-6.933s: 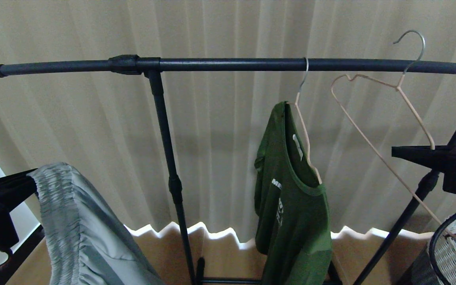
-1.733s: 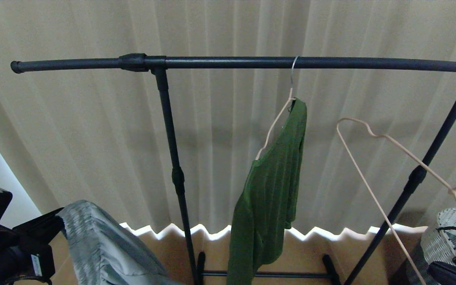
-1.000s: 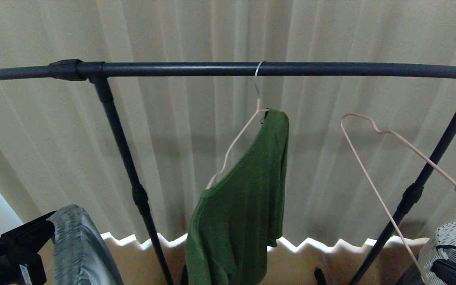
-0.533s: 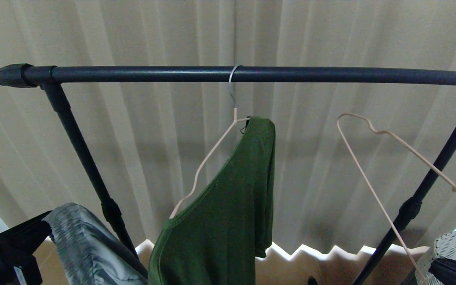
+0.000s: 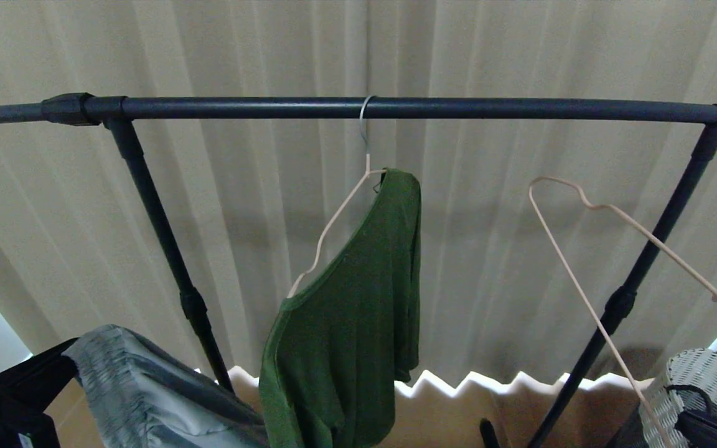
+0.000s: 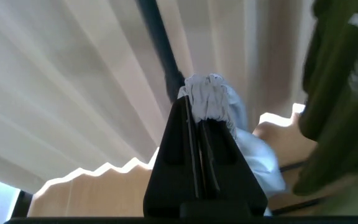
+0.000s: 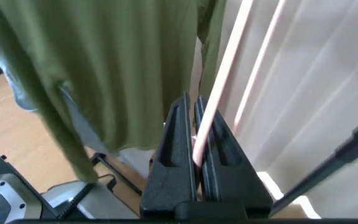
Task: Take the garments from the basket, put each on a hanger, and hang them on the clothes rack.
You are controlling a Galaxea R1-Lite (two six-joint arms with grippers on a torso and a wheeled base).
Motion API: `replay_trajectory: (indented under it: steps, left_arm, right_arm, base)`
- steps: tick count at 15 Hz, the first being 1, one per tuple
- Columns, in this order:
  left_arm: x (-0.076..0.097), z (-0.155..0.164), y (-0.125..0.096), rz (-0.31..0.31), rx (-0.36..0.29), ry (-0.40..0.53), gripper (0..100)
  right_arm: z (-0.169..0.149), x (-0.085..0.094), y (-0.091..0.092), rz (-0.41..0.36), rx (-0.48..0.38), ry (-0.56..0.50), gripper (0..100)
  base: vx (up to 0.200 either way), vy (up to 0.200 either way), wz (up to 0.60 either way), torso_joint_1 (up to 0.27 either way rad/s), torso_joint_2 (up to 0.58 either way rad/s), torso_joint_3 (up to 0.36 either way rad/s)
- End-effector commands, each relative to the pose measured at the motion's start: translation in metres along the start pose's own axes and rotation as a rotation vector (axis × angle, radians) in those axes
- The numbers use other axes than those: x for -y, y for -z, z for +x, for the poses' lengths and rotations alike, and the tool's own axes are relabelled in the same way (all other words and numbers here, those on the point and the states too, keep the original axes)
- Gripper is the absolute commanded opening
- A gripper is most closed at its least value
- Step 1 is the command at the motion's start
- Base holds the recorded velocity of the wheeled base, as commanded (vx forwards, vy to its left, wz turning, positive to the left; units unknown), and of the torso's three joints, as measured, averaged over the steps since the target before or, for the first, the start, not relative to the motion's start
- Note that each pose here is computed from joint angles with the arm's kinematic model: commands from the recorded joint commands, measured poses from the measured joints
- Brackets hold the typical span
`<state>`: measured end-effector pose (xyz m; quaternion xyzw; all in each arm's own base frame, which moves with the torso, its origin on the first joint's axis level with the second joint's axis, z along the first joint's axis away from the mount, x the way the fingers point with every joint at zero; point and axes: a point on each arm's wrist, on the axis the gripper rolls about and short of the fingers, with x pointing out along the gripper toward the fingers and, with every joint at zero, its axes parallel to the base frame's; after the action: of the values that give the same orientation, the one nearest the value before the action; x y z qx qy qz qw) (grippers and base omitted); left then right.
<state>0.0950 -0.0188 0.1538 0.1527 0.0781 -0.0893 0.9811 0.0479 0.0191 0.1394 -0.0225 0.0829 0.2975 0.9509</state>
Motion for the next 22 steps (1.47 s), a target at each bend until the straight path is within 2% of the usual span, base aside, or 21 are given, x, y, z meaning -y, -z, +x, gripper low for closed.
replay_trajectory:
  steps: [1,7,10,12,15,17,18,20,22]
  left_arm:
    - [0.0,-0.001,0.0,0.0,0.003,-0.001,0]
    - [0.0,0.0,0.001,0.0,-0.002,0.0,0]
    - [0.001,-0.001,0.003,0.002,-0.01,0.002,0]
    - [0.001,0.0,0.002,0.003,-0.01,0.006,0]
    - [0.0,0.003,-0.004,0.019,0.004,0.006,0]
    - [-0.001,0.01,-0.008,0.031,-0.012,0.011,0]
    - [-0.001,0.011,-0.008,0.031,-0.011,0.013,0]
    - [-0.002,0.021,-0.024,0.033,0.02,0.03,0]
    - [-0.001,0.025,-0.034,0.035,0.045,0.044,0]
  right_arm:
    - [0.0,0.0,0.001,0.001,-0.003,-0.004,0]
    - [0.0,0.0,0.001,0.004,-0.007,-0.005,0]
    - [0.0,-0.001,0.002,0.019,-0.01,-0.032,0]
    - [0.003,-0.003,0.002,0.031,-0.021,-0.101,0]
    - [0.015,-0.003,0.001,0.05,-0.084,-0.223,0]
    - [0.037,-0.001,-0.009,0.06,-0.156,-0.333,0]
    - [0.039,-0.001,-0.009,0.06,-0.161,-0.337,0]
    - [0.063,-0.006,-0.016,0.019,-0.23,-0.444,0]
    - [0.071,-0.017,-0.017,-0.008,-0.26,-0.54,0]
  base:
    - [-0.2,0.0,0.0,0.002,0.0,-0.002]
    - [-0.2,0.0,0.0,0.006,0.0,0.004]
    - [0.0,0.0,0.0,0.0,0.0,0.0]
    - [0.0,0.0,0.0,0.0,0.0,0.0]
    - [0.0,0.0,0.0,0.0,0.0,0.0]
    - [0.0,0.0,0.0,0.0,0.0,0.0]
    - [0.0,0.0,0.0,0.0,0.0,0.0]
    - [0.0,0.0,0.0,0.0,0.0,0.0]
    - [0.0,0.0,0.0,0.0,0.0,0.0]
